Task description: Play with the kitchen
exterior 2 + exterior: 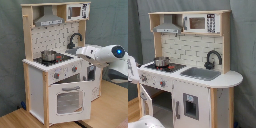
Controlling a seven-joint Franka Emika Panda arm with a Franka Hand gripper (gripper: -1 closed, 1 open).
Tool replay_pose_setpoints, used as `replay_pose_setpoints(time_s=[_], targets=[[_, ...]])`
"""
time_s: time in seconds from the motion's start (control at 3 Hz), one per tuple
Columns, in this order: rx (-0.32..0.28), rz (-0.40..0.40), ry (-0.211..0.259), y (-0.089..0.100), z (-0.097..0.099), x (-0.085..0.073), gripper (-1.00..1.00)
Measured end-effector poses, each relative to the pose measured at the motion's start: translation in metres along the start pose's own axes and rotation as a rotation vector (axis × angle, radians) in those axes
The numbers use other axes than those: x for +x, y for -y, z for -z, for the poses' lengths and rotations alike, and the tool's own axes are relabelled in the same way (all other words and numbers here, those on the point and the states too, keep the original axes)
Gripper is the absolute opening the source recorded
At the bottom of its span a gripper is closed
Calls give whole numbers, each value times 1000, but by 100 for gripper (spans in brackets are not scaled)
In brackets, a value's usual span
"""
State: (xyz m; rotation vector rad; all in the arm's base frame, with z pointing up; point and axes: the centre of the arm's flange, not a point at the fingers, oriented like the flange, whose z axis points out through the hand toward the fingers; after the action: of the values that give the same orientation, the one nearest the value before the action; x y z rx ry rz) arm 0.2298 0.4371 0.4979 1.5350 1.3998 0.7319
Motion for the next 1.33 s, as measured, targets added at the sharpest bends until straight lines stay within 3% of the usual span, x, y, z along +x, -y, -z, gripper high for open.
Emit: replay_pose_setpoints(time_s=[0.67, 1.33], targets=[[169, 58, -9, 6, -17, -15, 100], [372, 118, -50, 18, -37, -25, 100]])
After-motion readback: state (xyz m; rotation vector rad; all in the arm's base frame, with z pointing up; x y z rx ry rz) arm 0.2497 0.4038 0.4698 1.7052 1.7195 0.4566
